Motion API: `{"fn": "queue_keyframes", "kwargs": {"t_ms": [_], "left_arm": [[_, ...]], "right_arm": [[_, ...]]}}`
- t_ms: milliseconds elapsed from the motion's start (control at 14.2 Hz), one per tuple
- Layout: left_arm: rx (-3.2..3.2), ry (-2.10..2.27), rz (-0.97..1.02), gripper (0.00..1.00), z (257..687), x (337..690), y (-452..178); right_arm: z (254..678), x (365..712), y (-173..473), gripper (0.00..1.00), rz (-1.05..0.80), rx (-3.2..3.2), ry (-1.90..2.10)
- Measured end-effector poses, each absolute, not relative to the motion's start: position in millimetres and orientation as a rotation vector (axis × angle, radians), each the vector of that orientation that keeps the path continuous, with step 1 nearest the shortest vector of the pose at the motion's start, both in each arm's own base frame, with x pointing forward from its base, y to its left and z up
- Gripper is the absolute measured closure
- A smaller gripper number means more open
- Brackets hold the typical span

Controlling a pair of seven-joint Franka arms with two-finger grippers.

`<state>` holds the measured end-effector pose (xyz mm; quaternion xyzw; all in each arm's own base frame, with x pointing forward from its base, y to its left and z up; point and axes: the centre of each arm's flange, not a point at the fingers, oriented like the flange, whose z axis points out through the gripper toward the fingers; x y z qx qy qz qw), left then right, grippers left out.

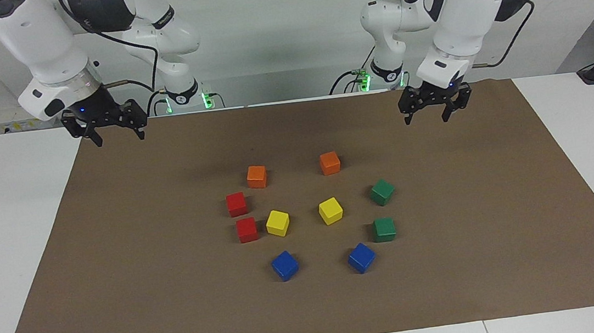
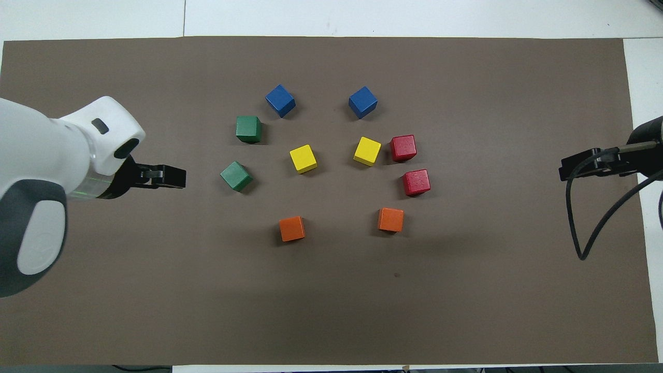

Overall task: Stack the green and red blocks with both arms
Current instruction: 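Reach the left gripper to the green block nearer the robot, then grasp green with the left gripper while the right gripper reaches red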

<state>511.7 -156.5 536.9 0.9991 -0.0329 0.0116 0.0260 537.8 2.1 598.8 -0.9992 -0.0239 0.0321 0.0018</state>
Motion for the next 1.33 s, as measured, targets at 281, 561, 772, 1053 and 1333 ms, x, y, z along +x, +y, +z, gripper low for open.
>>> {"fn": "queue_keyframes", "kwargs": {"t_ms": [281, 561, 772, 1053, 1333], "left_arm": [[3.05, 0.319, 0.051, 0.0, 490, 507, -196], [3.005, 0.691, -0.01, 0.0, 454, 512, -211], [2.919, 1.012, 0.031, 0.0, 436, 515, -215], [2.888, 1.109, 0.035, 0.0, 400, 521, -218], [2.907, 1.077, 0.032, 0.0, 366, 535, -219]], "right_arm": [[599, 538, 11, 0.0, 0.101, -3.135, -0.101], [597, 541, 34, 0.0, 0.054, -3.129, -0.121], [579, 537, 61, 0.0, 0.073, -3.13, -0.142], [573, 534, 73, 0.0, 0.027, -3.13, -0.135], [543, 536, 130, 0.0, -0.006, -3.127, -0.098]]}}
